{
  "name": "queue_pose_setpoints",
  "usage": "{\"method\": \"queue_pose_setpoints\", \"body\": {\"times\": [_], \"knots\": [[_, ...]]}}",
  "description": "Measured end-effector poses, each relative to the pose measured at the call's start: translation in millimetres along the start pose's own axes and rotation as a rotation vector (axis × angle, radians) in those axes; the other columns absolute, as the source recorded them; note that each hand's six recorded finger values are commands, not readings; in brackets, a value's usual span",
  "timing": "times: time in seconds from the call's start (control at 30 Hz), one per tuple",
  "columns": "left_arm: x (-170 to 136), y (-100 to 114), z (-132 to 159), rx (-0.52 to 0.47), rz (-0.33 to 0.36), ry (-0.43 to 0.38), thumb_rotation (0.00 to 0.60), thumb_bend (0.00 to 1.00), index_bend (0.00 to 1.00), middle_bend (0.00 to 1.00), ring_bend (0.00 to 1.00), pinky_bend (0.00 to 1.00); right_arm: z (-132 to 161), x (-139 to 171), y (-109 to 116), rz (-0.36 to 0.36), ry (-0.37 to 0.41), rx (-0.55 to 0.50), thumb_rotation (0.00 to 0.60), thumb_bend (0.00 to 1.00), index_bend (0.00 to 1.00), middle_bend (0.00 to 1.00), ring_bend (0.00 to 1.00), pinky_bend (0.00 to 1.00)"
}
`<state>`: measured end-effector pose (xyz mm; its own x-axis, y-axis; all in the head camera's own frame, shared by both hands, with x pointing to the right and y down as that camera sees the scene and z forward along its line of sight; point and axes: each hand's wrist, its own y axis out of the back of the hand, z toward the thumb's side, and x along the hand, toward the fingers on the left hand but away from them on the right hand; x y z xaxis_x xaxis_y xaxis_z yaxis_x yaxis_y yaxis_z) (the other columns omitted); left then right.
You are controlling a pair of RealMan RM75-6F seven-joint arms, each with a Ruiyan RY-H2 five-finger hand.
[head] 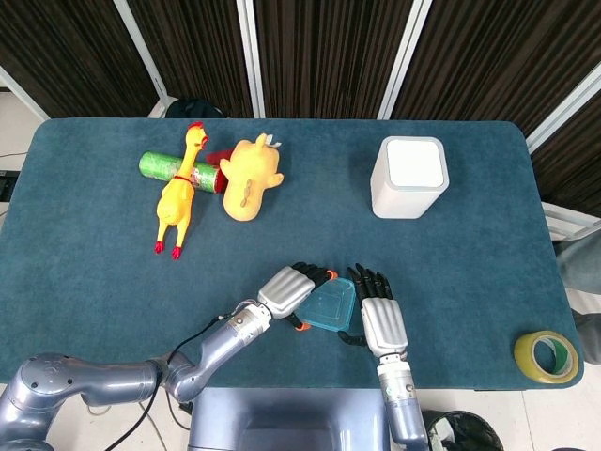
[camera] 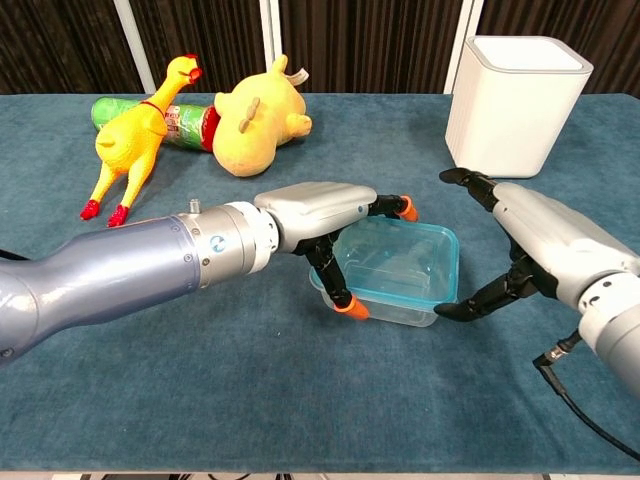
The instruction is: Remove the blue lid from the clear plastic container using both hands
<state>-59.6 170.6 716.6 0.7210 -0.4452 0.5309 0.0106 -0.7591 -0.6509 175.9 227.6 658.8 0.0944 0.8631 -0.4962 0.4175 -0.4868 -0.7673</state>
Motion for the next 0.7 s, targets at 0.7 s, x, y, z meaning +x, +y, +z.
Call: {"method": "queue_pose_setpoints", "body": {"times": [0.7], "knots": [[1.6,-1.9,3.4,-0.011,-0.037,-0.010,0.600,0.17,0.32,0.39,0.34,0.53,2.5,-3.5,5.1,-0.073,0.033,-0.055,0.600,0.24,0.00,0.00,0.00,0.00]]}}
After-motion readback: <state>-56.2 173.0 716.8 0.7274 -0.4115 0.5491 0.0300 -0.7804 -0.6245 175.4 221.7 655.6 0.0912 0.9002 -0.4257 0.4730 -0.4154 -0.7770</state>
